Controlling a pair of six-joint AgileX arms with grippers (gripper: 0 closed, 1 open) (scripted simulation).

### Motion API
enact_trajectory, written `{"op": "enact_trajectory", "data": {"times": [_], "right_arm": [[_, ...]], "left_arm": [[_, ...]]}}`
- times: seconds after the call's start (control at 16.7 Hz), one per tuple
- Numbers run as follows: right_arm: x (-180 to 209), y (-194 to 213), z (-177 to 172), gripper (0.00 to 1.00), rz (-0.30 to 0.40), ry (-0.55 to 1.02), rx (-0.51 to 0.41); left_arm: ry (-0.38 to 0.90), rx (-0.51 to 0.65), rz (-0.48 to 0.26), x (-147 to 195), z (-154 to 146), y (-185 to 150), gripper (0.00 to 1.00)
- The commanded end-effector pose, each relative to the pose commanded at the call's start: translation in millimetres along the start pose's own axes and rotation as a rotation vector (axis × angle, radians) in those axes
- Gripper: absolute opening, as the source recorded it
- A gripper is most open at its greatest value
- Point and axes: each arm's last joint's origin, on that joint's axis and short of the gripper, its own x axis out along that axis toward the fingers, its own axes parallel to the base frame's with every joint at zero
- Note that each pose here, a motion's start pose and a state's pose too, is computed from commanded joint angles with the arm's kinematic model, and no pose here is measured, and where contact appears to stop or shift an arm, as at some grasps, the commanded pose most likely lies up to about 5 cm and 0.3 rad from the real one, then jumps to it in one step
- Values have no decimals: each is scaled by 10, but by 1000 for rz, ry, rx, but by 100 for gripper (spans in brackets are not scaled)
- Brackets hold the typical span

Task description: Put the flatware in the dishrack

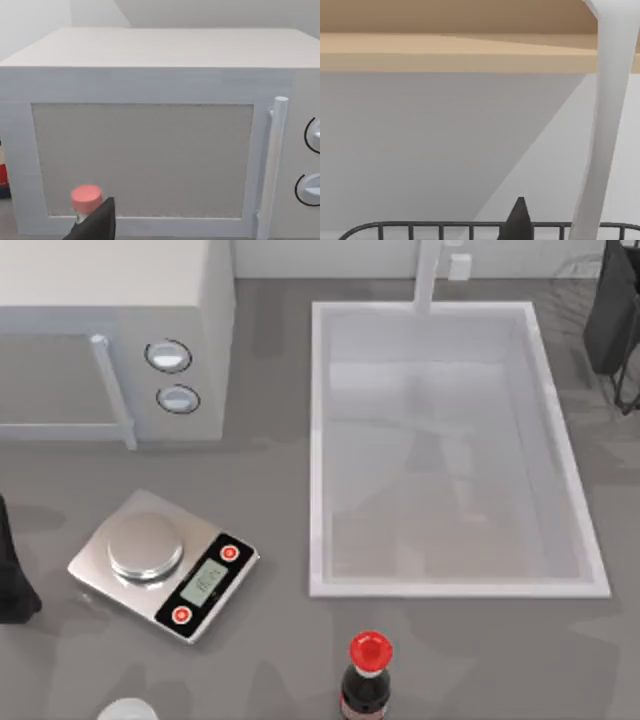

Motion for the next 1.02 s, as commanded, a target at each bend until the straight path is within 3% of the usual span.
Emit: {"op": "enact_trajectory", "data": {"times": [0.24, 0.54, 1.02], "right_arm": [[177, 179, -420, 0, 0, 13, 8], [186, 196, -453, 0, 0, 14, 9], [186, 196, -453, 60, 0, 14, 9]], "left_arm": [[0, 0, 0, 0, 0, 0, 100], [0, 0, 0, 0, 0, 0, 100], [0, 0, 0, 0, 0, 0, 100]]}}
